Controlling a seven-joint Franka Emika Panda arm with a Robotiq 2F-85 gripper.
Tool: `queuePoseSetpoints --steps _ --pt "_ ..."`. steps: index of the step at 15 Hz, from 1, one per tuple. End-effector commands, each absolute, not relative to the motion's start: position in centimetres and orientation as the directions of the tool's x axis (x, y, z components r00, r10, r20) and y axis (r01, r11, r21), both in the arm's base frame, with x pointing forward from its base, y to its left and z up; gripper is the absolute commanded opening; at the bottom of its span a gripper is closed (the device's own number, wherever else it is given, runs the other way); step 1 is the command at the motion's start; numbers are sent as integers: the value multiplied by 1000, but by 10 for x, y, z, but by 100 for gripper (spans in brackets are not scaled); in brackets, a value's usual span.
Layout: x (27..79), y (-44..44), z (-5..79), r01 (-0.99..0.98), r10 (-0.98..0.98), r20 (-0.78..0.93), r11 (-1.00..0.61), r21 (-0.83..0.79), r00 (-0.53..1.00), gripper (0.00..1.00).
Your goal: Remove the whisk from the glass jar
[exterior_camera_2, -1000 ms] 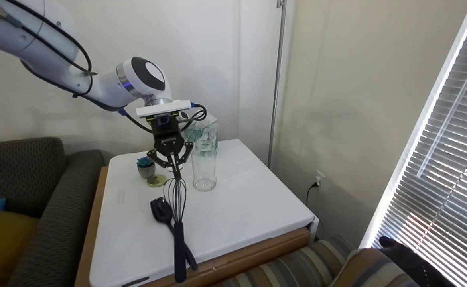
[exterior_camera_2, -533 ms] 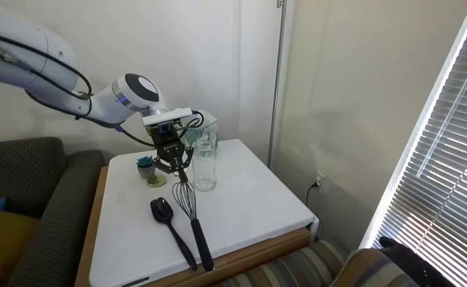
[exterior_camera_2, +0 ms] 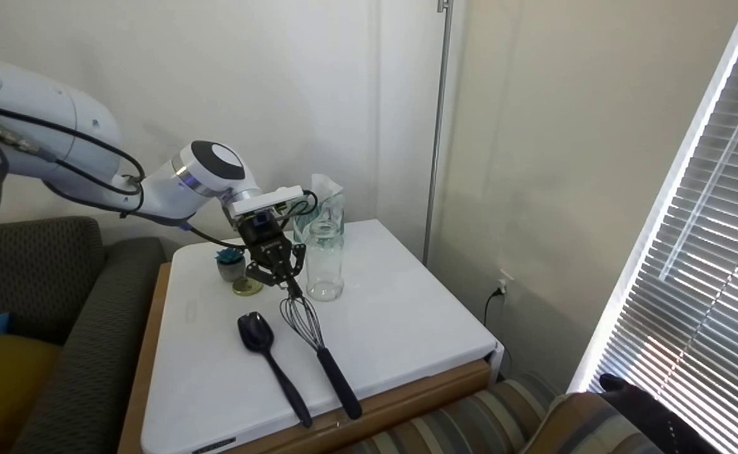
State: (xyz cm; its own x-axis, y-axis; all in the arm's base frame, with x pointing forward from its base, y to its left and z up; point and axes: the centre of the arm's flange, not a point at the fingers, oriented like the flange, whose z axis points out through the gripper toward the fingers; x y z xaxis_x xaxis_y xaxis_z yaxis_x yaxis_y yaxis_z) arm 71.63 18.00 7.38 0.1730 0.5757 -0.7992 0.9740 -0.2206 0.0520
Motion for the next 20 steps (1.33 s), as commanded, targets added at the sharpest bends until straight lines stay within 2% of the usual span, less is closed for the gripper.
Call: queuePoseSetpoints --steps 1,5,6,7,9,18,20 --pt "761 205 59 983 607 -780 -173 55 150 1" --pt "756 215 57 987 617 -775 -150 54 136 1" --pt "755 217 56 988 618 -776 -146 51 131 7" --pt "754 218 54 989 615 -779 -141 45 123 29" --pt "751 219 52 990 614 -781 -137 36 113 33" --pt "742 211 62 983 572 -810 -182 30 131 95" --pt "740 210 73 981 555 -820 -190 40 141 100"
